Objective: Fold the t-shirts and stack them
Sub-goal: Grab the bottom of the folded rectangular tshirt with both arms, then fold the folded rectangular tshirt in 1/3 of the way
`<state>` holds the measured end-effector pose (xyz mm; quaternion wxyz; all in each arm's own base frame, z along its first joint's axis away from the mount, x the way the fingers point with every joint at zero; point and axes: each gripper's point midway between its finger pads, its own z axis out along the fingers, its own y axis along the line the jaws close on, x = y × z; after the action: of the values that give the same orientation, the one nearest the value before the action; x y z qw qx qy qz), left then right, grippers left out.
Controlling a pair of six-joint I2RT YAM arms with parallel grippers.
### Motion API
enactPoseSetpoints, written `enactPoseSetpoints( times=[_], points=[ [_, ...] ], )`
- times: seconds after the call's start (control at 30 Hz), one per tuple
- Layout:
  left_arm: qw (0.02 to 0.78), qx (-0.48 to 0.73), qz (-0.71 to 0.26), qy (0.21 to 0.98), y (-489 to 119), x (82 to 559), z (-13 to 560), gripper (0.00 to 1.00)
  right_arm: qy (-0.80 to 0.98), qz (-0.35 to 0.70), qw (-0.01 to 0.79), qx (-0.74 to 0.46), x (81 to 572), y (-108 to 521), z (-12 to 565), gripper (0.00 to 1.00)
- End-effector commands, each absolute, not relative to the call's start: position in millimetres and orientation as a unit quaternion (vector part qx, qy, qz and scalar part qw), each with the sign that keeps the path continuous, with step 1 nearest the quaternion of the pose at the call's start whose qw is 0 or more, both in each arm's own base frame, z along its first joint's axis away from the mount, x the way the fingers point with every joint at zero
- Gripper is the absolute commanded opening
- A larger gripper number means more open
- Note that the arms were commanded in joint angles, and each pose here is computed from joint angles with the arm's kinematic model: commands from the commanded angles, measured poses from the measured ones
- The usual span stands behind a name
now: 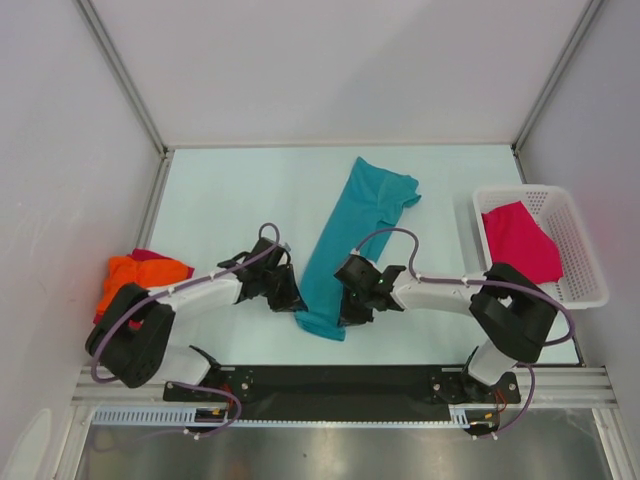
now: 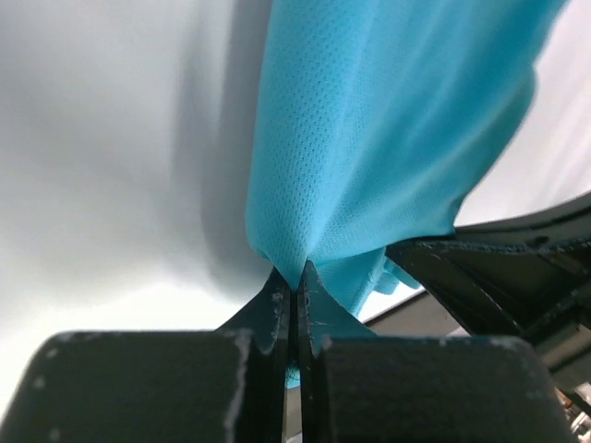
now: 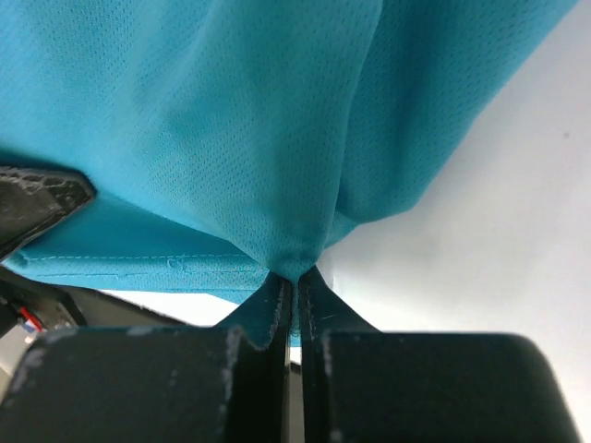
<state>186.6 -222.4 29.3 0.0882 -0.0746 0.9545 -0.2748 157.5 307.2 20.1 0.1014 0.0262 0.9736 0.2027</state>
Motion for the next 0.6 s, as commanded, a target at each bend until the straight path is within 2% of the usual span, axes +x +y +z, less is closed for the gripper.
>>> enactPoseSetpoints(
  times=[0.0, 0.3, 0.4, 0.57],
  points=[
    [0.100, -0.059, -0.279, 0.953, -216.8, 179.0, 53.8, 0.00, 0.977, 0.171, 0.127, 0.028, 152.9, 285.8, 34.5, 0.00],
    [0.097, -0.060, -0.324, 0.939, -214.2, 154.1, 85.2, 0.01, 0.974, 0.179, 0.133, 0.029, 116.9, 269.5, 85.4, 0.00],
    [0.109, -0.058, -0.329, 0.936, -220.3, 165.5, 93.6, 0.04, 0.971, 0.180, 0.155, 0.024, 126.3, 267.8, 98.2, 0.00],
    [0.088, -0.029, -0.351, 0.932, -255.1, 200.9, 102.3, 0.07, 0.972, 0.153, 0.177, 0.024, 177.1, 266.7, 103.7, 0.00]
  ],
)
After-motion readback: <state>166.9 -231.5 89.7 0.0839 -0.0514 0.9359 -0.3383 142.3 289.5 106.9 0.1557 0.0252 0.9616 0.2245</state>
